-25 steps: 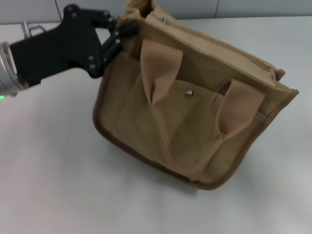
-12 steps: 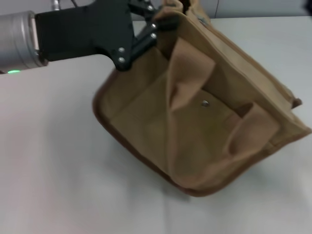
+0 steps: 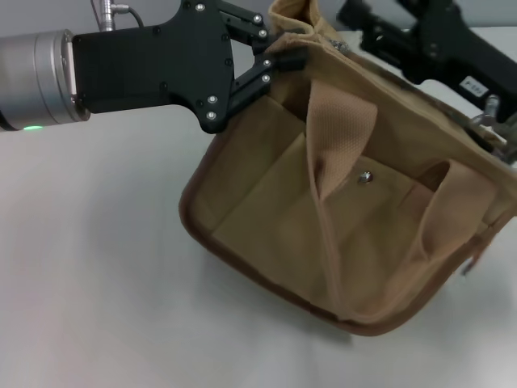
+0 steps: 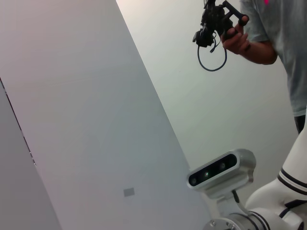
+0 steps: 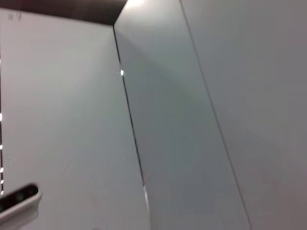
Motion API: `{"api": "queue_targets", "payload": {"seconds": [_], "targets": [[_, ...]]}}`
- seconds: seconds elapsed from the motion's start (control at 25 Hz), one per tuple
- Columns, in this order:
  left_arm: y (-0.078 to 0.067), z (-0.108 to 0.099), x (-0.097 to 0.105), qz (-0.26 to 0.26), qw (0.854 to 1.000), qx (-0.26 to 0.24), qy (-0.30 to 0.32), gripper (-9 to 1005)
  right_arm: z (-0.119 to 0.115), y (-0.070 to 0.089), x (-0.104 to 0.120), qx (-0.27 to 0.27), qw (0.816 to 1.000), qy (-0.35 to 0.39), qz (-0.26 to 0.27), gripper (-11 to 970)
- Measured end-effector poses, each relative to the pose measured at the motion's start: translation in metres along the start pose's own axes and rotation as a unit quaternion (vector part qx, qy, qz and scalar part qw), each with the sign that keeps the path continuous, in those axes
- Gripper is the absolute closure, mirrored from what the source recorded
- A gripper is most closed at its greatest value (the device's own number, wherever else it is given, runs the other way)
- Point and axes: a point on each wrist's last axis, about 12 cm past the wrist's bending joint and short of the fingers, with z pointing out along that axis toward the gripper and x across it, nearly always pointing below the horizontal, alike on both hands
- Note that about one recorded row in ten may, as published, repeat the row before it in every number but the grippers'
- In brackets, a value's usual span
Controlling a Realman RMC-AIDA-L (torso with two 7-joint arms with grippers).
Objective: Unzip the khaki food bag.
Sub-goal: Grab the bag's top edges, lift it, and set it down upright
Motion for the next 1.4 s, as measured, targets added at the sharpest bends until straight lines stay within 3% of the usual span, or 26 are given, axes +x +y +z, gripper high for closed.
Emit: {"api": "queue_targets", "payload": {"seconds": [0.28, 0.68, 0.92, 1.08, 1.12, 1.4], "targets": [[-0.001, 0.000, 0.001, 0.002, 1.000, -0.001, 0.000, 939, -0.002, -0.002, -0.001, -0.026, 0.997, 0.071, 0.024, 118], [0.000, 0.001, 0.001, 0.012, 1.000, -0.003, 0.001, 939, -0.039, 0.015, 0.009, -0.041, 0.990, 0.133, 0.022, 118], [0.000, 0.002, 0.002, 0.013, 1.000, 0.003, 0.004, 938, -0.059, 0.018, 0.000, 0.013, 0.999, 0.046, 0.011, 118], [-0.001, 0.003, 0.003, 0.013, 1.000, 0.008, 0.006, 938, -0.051, 0.011, -0.008, 0.034, 0.999, -0.006, 0.001, 118], [-0.002, 0.003, 0.003, 0.013, 1.000, 0.010, 0.007, 938, -0.041, 0.008, -0.011, 0.024, 1.000, -0.010, -0.002, 118], [-0.003, 0.003, 0.003, 0.012, 1.000, 0.011, 0.007, 938, -0.012, 0.007, -0.007, -0.019, 1.000, 0.025, -0.001, 118]]}}
